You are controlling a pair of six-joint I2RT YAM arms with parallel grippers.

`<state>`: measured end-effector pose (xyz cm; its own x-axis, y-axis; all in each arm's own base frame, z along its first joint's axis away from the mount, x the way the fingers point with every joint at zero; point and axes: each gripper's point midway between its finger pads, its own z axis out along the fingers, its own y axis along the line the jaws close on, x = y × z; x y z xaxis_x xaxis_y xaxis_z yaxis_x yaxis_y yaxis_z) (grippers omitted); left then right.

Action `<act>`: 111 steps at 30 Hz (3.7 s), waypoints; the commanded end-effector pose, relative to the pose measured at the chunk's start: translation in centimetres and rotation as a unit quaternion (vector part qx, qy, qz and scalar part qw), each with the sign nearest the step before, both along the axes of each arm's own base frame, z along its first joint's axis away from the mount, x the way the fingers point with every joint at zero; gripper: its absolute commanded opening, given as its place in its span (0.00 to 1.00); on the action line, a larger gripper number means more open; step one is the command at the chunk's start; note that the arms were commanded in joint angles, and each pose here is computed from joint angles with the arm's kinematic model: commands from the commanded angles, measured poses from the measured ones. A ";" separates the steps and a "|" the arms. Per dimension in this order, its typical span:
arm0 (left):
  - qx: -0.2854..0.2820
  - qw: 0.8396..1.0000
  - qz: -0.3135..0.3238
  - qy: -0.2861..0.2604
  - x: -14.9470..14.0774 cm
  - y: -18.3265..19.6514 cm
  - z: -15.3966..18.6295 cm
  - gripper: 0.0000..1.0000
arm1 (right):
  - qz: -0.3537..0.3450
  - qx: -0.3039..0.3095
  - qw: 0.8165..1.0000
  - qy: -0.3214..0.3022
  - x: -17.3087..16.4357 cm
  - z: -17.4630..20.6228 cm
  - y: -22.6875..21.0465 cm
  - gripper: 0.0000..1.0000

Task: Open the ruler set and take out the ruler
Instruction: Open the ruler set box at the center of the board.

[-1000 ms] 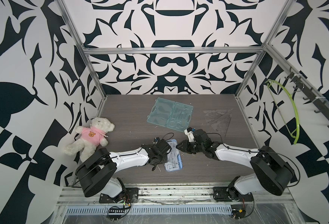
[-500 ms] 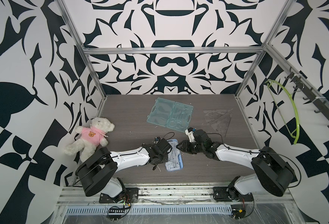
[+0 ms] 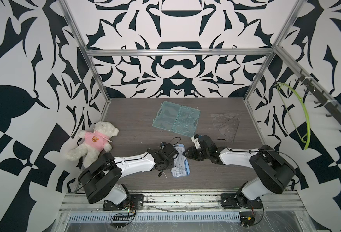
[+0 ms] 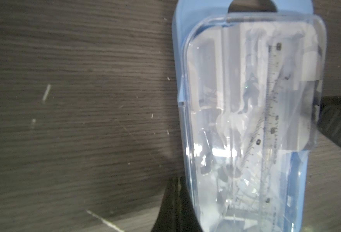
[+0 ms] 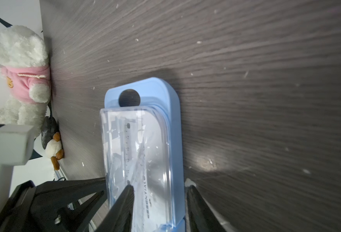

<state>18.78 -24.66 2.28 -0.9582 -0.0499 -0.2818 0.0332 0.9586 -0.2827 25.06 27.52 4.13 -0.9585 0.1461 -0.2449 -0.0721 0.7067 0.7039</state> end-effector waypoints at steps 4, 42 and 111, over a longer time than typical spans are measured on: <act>-0.004 1.000 -0.003 -0.008 0.3 -0.6 1.0 0.00 | 0.008 0.043 0.999 -0.021 0.8 1.5 1.3 0.45; 0.002 1.000 -0.005 -0.006 0.3 -0.9 0.7 0.00 | 0.046 0.122 0.991 -0.036 -1.0 5.0 2.5 0.43; -0.059 0.980 0.157 -0.110 2.6 11.5 8.8 0.99 | 0.106 -0.014 0.986 -0.127 -3.2 10.7 6.3 0.46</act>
<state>21.64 -13.24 10.78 -0.8037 -0.3859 -0.4528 -0.1988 0.8915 -0.4071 20.88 36.31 14.47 -0.9015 -0.0741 -0.4263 -0.3817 0.6004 0.7028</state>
